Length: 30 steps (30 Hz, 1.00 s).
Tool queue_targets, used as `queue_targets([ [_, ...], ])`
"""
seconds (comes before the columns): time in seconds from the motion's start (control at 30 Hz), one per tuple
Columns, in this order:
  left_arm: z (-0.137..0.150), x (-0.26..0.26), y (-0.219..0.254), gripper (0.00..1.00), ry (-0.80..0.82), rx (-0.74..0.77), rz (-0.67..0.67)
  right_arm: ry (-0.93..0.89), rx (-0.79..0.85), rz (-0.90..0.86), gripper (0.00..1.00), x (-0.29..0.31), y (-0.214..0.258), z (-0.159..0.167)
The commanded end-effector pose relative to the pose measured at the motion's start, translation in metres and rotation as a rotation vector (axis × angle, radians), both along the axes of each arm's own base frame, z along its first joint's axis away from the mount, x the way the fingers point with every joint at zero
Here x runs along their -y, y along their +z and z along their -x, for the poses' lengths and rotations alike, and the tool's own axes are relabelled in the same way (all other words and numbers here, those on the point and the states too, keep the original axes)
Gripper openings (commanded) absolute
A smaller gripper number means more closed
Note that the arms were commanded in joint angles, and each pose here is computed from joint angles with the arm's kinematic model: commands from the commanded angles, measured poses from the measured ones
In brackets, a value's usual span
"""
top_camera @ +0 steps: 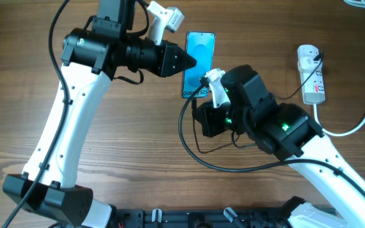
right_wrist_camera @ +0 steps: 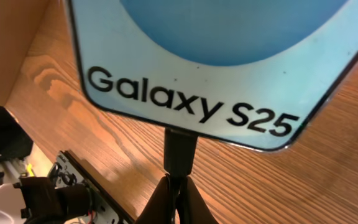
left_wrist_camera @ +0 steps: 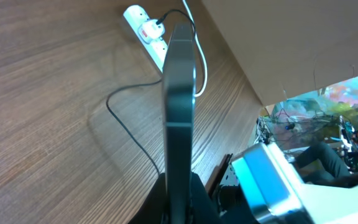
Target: Plug charger to phone and switch on socket
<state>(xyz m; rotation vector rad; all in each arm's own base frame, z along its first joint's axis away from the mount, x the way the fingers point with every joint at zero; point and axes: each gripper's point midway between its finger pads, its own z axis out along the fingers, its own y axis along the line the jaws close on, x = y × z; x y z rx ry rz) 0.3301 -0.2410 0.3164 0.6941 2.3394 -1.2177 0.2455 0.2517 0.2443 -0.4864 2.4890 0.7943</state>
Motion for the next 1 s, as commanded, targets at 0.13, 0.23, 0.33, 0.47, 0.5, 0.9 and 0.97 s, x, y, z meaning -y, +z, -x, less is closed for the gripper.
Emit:
queue_targets([
  [0.13, 0.017, 0.002, 0.012, 0.04, -0.041, -0.006, 0.032, -0.085, 0.155, -0.023, 0.04, 0.008, 0.042, -0.029],
  [0.23, 0.018, 0.001, 0.011, 0.04, -0.040, -0.011, 0.030, -0.088, 0.158, -0.027, 0.05, 0.007, 0.043, -0.029],
  [0.33, 0.017, 0.001, 0.011, 0.04, -0.040, -0.008, 0.029, -0.089, 0.149, -0.022, 0.04, 0.008, 0.041, -0.028],
  [0.47, 0.014, -0.001, 0.008, 0.04, -0.025, 0.000, 0.009, -0.078, 0.102, -0.023, 0.11, 0.008, 0.036, -0.020],
  [0.5, 0.014, -0.001, 0.008, 0.04, -0.024, -0.002, 0.010, -0.060, 0.075, -0.027, 0.22, 0.007, 0.033, -0.014],
  [0.9, 0.006, 0.002, 0.015, 0.04, 0.051, -0.068, 0.046, 0.003, -0.103, -0.033, 0.12, -0.004, 0.006, 0.006],
  [0.97, 0.006, 0.002, 0.015, 0.04, 0.051, -0.068, 0.046, -0.004, -0.103, -0.039, 0.09, -0.006, 0.006, 0.003],
])
